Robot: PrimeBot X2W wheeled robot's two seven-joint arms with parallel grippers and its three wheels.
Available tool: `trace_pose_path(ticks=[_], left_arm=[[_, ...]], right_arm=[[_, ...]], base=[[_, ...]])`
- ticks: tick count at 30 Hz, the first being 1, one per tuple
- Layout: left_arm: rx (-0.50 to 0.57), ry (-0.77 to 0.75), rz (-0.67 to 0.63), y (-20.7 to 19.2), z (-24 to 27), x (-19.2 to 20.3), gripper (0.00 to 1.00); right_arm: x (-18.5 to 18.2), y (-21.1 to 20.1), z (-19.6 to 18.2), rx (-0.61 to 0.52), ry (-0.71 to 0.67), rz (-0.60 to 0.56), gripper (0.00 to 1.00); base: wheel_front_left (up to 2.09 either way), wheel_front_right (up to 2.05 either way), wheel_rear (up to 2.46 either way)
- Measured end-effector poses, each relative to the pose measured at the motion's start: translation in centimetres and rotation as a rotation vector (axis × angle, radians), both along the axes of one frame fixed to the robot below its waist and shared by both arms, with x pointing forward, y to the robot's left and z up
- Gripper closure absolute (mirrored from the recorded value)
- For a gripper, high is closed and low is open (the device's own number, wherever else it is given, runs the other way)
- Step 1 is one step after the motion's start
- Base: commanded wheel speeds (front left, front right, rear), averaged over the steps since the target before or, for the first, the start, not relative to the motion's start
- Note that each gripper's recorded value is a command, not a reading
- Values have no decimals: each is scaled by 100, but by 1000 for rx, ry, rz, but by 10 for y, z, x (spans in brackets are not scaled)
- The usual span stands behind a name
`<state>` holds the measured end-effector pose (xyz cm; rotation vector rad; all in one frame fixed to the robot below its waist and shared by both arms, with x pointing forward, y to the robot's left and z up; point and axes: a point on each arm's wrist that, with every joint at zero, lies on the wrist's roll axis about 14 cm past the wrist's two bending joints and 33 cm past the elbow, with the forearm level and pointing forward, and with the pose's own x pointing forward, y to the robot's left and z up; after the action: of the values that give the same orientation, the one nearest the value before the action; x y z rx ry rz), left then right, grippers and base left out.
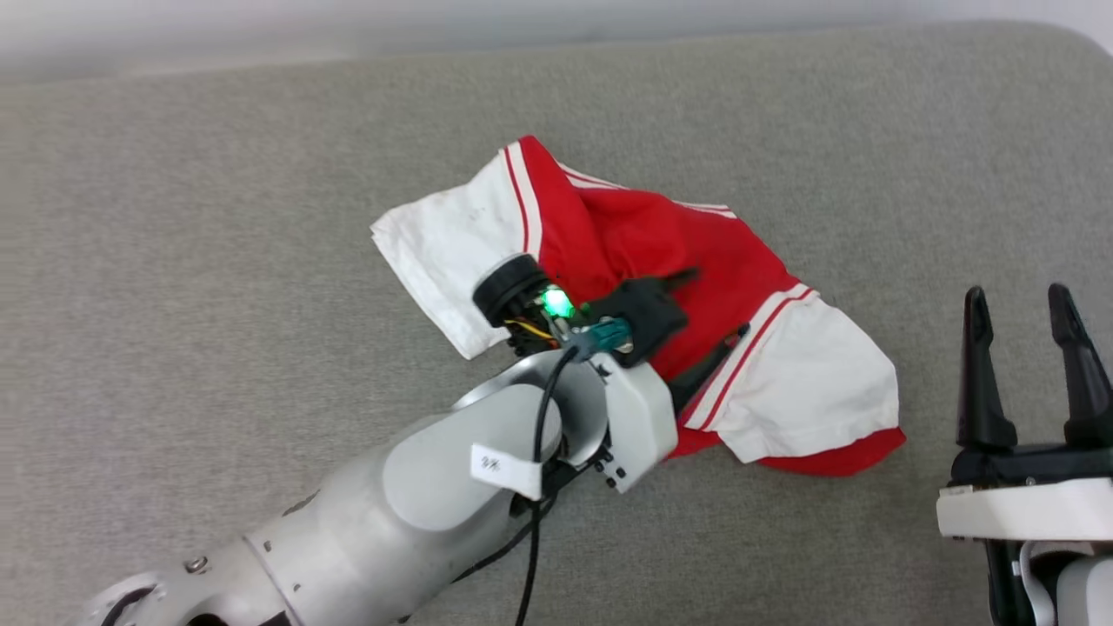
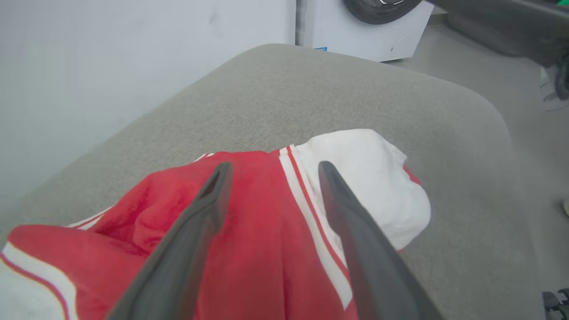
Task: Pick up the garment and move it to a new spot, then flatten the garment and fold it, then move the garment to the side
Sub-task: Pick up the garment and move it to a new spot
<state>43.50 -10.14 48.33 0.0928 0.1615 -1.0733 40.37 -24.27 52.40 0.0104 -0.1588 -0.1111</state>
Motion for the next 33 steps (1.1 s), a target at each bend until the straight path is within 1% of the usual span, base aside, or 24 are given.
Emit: trace_pose_path(ticks=[3,6,11,14,23,29,33], left_arm=[[-60,-90,126,23,21,12,0],[-103,-128,264,51,34,20,0],[-132,-204,473,103,57,28,0],[-162,-284,602,137,80,29,0],[-204,-404,903,225,102,-2,0],[-187,-418,1052,268,94,-31,0],[-174,-404,1114,287,83,-49,0]], right_arm=[[-6,7,3,7,-6,18,0],[-8,16,5,11,-12,44,0],[-11,28,10,19,-25,83,0],[-13,35,12,23,-31,102,0],[-20,48,16,29,-39,141,0],[-27,54,18,34,-44,158,0],[-31,54,18,42,-44,160,0]], base=[[0,0,0],[0,0,0],[0,0,0],[0,0,0],[0,0,0],[0,0,0],[0,0,0]])
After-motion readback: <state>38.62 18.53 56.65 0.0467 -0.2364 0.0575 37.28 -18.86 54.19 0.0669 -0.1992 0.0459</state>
